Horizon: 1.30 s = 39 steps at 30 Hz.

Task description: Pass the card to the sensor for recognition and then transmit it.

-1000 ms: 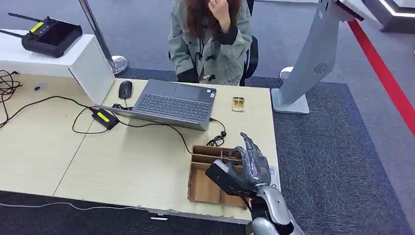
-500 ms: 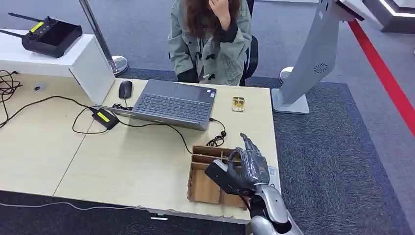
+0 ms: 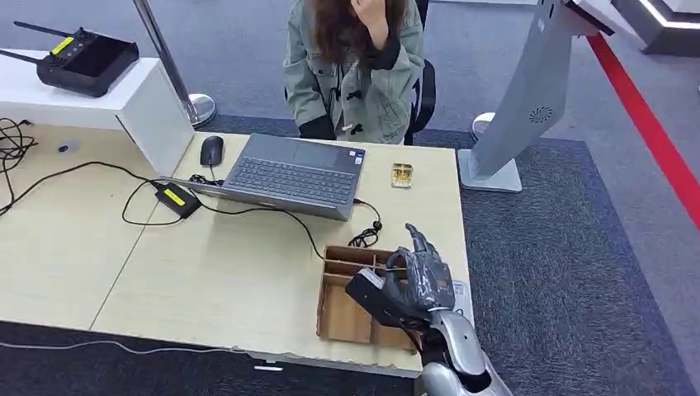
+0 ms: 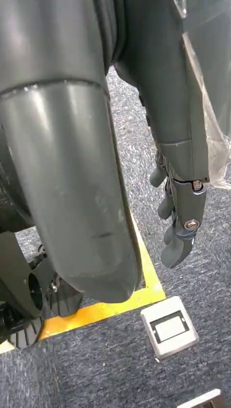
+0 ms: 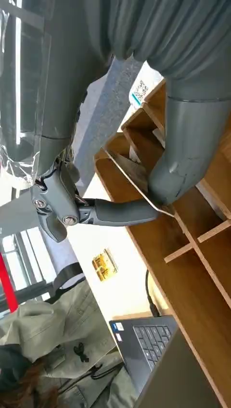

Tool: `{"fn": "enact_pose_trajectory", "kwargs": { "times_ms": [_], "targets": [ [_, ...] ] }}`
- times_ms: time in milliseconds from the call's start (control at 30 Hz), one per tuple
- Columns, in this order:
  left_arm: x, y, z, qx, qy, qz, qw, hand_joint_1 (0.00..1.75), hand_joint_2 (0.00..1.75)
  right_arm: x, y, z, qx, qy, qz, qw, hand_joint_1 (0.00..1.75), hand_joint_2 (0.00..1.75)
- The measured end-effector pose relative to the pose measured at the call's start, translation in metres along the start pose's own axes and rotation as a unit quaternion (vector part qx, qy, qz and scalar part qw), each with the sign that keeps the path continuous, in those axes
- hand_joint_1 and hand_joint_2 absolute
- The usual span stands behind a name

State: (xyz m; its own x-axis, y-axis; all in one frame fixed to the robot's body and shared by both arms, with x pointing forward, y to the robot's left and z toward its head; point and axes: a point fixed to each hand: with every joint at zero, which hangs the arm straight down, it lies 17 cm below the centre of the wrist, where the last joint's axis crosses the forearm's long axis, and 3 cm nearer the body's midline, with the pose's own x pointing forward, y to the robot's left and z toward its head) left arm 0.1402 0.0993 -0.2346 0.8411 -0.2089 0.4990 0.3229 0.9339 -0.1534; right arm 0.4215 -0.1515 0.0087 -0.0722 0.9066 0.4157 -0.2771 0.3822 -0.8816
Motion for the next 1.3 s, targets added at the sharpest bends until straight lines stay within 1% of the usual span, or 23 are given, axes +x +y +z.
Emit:
{"fn": "enact_pose_trajectory", "kwargs": {
  "times_ms": [167, 333, 467, 500, 633, 800, 833, 867, 967, 1033, 1100, 1133, 1200, 1233, 1300],
  "targets": [
    [0.000, 0.001, 0.000, 0.002, -0.001, 0.000, 1.000, 0.00, 0.00, 0.000, -0.003, 0.000, -0.007, -0.001, -0.003, 1.000, 1.59, 1.75],
    [0.001, 0.002, 0.000, 0.006, -0.004, 0.001, 1.000, 0.00, 0.00, 0.005, -0.019, 0.002, -0.025, -0.004, -0.024, 0.999, 1.61, 1.75],
    [0.001, 0.003, 0.000, 0.008, -0.004, 0.005, 1.000, 0.00, 0.00, 0.018, -0.045, 0.006, -0.048, -0.016, -0.038, 0.998, 1.54, 1.75],
    [0.001, 0.003, 0.000, 0.008, -0.004, 0.006, 1.000, 0.00, 0.00, 0.023, -0.054, 0.007, -0.056, -0.021, -0.042, 0.997, 1.55, 1.75],
    [0.002, 0.003, 0.000, 0.009, -0.004, 0.009, 1.000, 0.00, 0.00, 0.040, -0.090, 0.015, -0.087, -0.043, -0.052, 0.994, 1.45, 1.75],
    [0.001, 0.005, -0.001, 0.014, -0.003, 0.020, 1.000, 0.00, 0.00, 0.061, -0.123, 0.030, -0.116, -0.075, -0.072, 0.988, 1.41, 1.75],
    [0.001, 0.006, -0.001, 0.014, 0.000, 0.022, 1.000, 0.00, 0.00, 0.065, -0.129, 0.033, -0.120, -0.081, -0.076, 0.987, 1.43, 1.75],
    [-0.001, 0.006, 0.000, 0.013, 0.005, 0.027, 1.000, 0.00, 0.00, 0.069, -0.135, 0.036, -0.124, -0.088, -0.079, 0.985, 1.41, 1.75],
    [-0.009, 0.008, 0.000, 0.009, 0.028, 0.038, 0.999, 0.00, 0.00, 0.079, -0.151, 0.044, -0.139, -0.108, -0.089, 0.980, 1.47, 1.75],
    [-0.015, 0.011, 0.001, 0.005, 0.042, 0.038, 0.998, 0.00, 0.00, 0.085, -0.160, 0.047, -0.146, -0.119, -0.095, 0.977, 1.47, 1.75],
    [-0.009, 0.012, 0.001, 0.008, 0.021, 0.023, 0.999, 0.00, 0.00, 0.085, -0.170, 0.046, -0.157, -0.121, -0.098, 0.975, 1.55, 1.75],
    [-0.005, 0.011, 0.000, 0.010, 0.011, 0.017, 1.000, 0.00, 0.00, 0.084, -0.177, 0.044, -0.164, -0.119, -0.098, 0.974, 1.55, 1.75],
    [-0.002, 0.006, 0.000, 0.009, 0.005, 0.012, 1.000, 0.00, 0.00, 0.084, -0.192, 0.039, -0.178, -0.118, -0.102, 0.972, 1.62, 1.75],
    [-0.001, 0.002, 0.000, 0.006, 0.004, 0.011, 1.000, 0.00, 0.00, 0.084, -0.200, 0.035, -0.185, -0.117, -0.104, 0.970, 1.62, 1.75],
    [0.001, -0.005, -0.001, 0.001, 0.003, 0.010, 1.000, 0.00, 0.00, 0.084, -0.220, 0.023, -0.202, -0.115, -0.107, 0.967, 1.71, 1.75]
  ]
}}
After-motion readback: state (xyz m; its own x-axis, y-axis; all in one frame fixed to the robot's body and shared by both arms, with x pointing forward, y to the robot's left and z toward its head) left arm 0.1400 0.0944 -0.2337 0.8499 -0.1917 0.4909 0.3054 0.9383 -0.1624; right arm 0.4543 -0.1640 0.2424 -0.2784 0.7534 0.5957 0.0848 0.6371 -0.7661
